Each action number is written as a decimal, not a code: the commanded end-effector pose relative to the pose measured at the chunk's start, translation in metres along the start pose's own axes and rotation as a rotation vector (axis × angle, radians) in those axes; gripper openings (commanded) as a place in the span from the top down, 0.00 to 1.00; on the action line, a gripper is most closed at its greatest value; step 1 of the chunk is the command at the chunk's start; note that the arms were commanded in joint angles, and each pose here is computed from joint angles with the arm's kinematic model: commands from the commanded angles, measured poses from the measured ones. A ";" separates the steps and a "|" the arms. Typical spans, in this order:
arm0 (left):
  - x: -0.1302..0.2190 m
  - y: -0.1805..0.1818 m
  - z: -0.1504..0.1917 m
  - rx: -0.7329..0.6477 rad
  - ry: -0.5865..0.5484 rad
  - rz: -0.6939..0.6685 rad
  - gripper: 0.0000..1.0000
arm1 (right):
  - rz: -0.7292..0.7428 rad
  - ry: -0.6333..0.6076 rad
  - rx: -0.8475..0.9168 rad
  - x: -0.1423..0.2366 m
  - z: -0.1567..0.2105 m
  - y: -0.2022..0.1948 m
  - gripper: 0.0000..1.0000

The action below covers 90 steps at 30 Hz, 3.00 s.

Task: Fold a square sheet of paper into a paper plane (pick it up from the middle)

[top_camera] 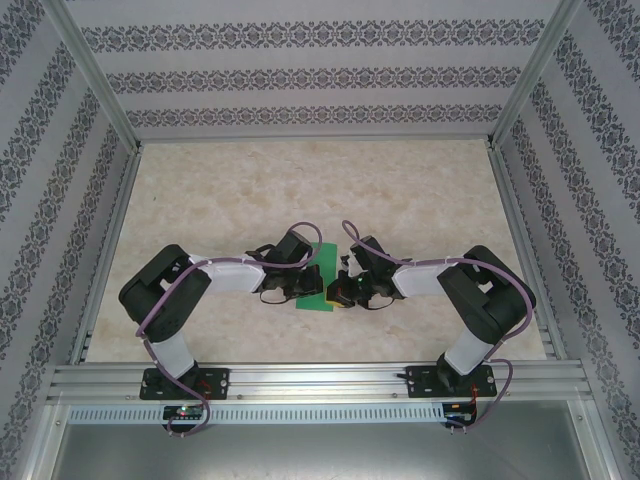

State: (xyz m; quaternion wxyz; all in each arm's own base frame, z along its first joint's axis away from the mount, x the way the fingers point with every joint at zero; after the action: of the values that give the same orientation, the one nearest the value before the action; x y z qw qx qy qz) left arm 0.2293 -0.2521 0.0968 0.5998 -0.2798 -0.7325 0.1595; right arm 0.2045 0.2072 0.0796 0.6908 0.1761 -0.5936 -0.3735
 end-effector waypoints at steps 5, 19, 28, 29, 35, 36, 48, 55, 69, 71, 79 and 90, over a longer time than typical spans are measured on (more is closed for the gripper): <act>-0.007 0.014 0.003 0.023 -0.006 -0.070 0.97 | 0.214 -0.019 -0.070 -0.009 0.006 -0.039 1.00; 0.005 0.032 -0.024 0.059 -0.143 -0.033 0.95 | 0.275 -0.016 -0.055 -0.004 0.009 -0.042 1.00; 0.012 0.054 -0.025 0.070 -0.170 -0.043 0.95 | 0.272 -0.011 -0.052 -0.004 0.009 -0.040 1.00; 0.012 0.057 -0.025 0.071 -0.174 -0.041 0.94 | 0.269 -0.010 -0.051 -0.004 0.009 -0.040 1.00; 0.015 0.073 -0.024 0.084 -0.187 -0.051 0.94 | 0.265 -0.011 -0.050 -0.004 0.008 -0.038 1.00; 0.016 0.075 -0.025 0.089 -0.189 -0.053 0.94 | 0.265 -0.011 -0.051 -0.003 0.008 -0.038 1.00; 0.033 0.084 -0.039 0.076 -0.241 -0.059 0.94 | 0.249 -0.007 -0.042 -0.004 0.007 -0.036 1.00; 0.049 0.076 -0.043 0.018 -0.261 -0.041 0.93 | 0.237 -0.010 -0.036 -0.005 0.007 -0.034 1.00; 0.055 0.022 -0.030 -0.064 -0.229 0.147 0.91 | 0.197 -0.031 -0.020 -0.002 0.002 -0.020 1.00; 0.043 0.022 -0.025 -0.063 -0.197 0.189 0.92 | 0.189 -0.035 -0.015 -0.002 0.001 -0.016 1.00; 0.015 0.040 -0.012 -0.046 -0.146 0.097 0.93 | 0.181 -0.035 -0.005 0.002 0.001 -0.010 1.00; 0.006 0.055 -0.002 -0.009 -0.102 0.005 0.95 | 0.025 -0.080 0.147 0.025 0.006 0.066 0.95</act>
State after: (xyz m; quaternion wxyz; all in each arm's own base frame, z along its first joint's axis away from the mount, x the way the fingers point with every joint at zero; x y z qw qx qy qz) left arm 0.2465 -0.2111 0.0874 0.5420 -0.3135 -0.7545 0.1969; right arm 0.2110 0.2198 0.1187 0.6818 0.1721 -0.6311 -0.3274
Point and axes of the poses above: each hand's point on the last joint's axis, 136 mm out from that joint toward the fingers, its own x axis back along the fingers, its own y axis along the line the jaws close on, z = x × y, the point moved 10 cm from there along x, back along the fingers, and after that the axes turned 13 degrees about -x, right-handed, at the moved point
